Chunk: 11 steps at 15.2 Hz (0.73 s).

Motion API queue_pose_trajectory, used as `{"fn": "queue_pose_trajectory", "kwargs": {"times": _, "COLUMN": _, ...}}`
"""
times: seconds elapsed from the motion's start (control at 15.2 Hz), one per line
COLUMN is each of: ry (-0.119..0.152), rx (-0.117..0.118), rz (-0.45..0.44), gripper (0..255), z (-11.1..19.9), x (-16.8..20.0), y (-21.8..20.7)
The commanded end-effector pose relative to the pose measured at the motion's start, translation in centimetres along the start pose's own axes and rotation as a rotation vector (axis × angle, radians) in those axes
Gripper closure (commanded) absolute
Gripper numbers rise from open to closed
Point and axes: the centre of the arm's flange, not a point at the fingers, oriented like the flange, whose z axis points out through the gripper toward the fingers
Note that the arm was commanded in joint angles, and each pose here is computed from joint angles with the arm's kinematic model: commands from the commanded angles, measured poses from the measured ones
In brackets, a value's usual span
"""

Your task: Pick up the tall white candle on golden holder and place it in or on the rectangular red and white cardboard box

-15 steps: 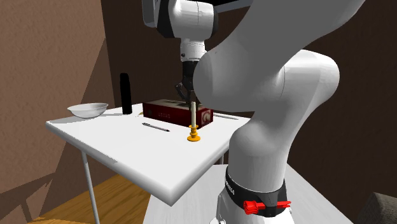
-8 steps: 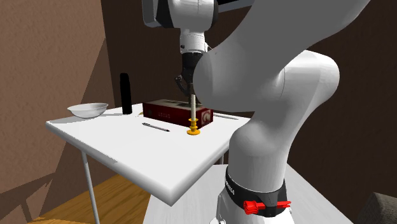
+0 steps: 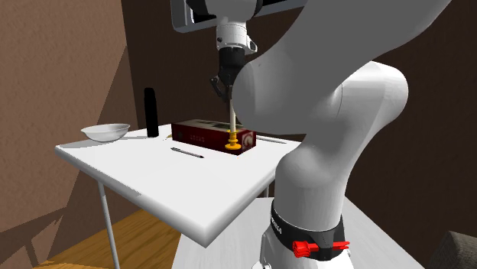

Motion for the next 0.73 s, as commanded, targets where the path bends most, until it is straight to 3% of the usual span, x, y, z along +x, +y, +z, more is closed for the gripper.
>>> {"fn": "queue_pose_trajectory", "kwargs": {"times": 0.0, "ry": 0.000, "rx": 0.000, "rz": 0.000, "gripper": 255, "z": -1.1, "x": -0.2, "y": -0.1}}
{"fn": "queue_pose_trajectory", "kwargs": {"times": 0.66, "ry": 0.000, "rx": 0.000, "rz": 0.000, "gripper": 255, "z": -6.3, "x": -0.7, "y": -0.1}}
